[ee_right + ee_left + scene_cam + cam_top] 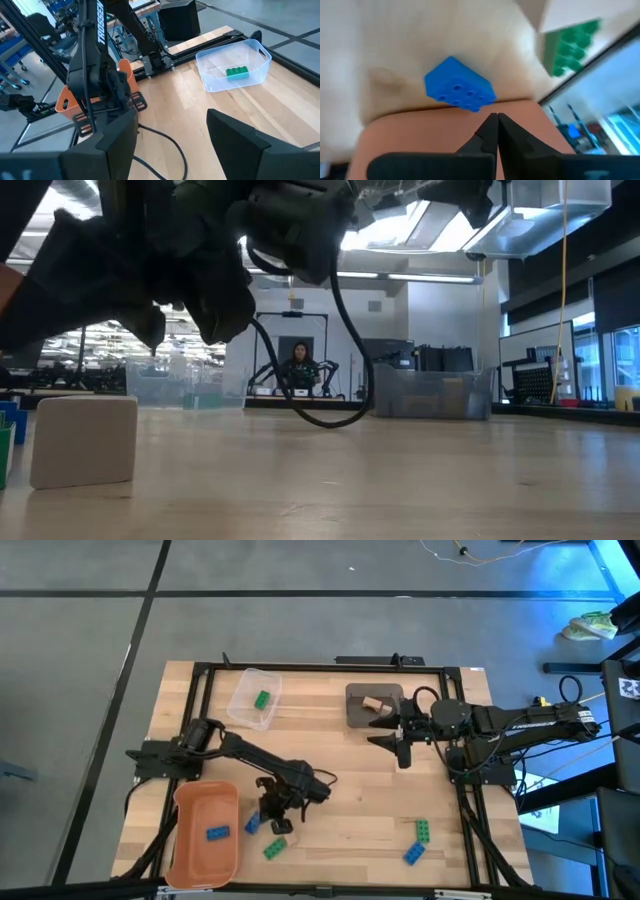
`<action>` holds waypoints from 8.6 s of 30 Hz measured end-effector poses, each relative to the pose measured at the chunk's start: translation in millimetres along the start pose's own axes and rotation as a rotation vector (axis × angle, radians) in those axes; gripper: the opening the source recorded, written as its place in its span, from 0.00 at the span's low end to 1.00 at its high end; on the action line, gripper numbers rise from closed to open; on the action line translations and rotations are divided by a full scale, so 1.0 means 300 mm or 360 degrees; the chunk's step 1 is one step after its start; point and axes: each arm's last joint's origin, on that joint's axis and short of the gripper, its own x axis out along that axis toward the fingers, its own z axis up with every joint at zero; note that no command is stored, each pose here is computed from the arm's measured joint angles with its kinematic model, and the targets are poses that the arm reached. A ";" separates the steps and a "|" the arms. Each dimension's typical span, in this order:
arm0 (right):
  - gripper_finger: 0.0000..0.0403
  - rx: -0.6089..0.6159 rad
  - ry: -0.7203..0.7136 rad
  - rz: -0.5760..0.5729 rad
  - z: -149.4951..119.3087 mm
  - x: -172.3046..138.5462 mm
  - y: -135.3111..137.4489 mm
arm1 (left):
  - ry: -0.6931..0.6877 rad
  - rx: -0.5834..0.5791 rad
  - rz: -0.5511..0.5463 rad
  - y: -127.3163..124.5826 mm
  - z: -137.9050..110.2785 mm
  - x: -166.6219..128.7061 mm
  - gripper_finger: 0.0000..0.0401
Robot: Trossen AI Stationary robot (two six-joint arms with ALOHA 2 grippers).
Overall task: Sort & place blocks by color
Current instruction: Put the left blue game piece into the orange bin
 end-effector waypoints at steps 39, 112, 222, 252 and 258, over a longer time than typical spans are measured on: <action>0.59 0.0016 0.0125 -0.0053 -0.025 -0.001 -0.011 | -0.0439 -0.0190 0.0589 -0.112 -0.086 0.131 0.00; 0.59 0.0094 0.0159 -0.0073 -0.032 -0.002 -0.014 | -0.0252 -0.0106 0.0428 0.022 -0.088 0.179 0.00; 0.59 0.0094 -0.0135 0.0021 0.026 -0.001 0.008 | -0.2990 0.0440 -0.0445 0.250 -0.520 -0.326 0.76; 0.59 0.0039 -0.0097 0.0056 0.021 0.000 0.009 | -0.1695 -0.0029 0.0035 -0.135 -0.357 -0.034 0.75; 0.59 0.0039 -0.0097 0.0055 0.020 0.000 0.009 | -0.1574 -0.0403 0.0107 -0.112 -0.243 0.055 0.75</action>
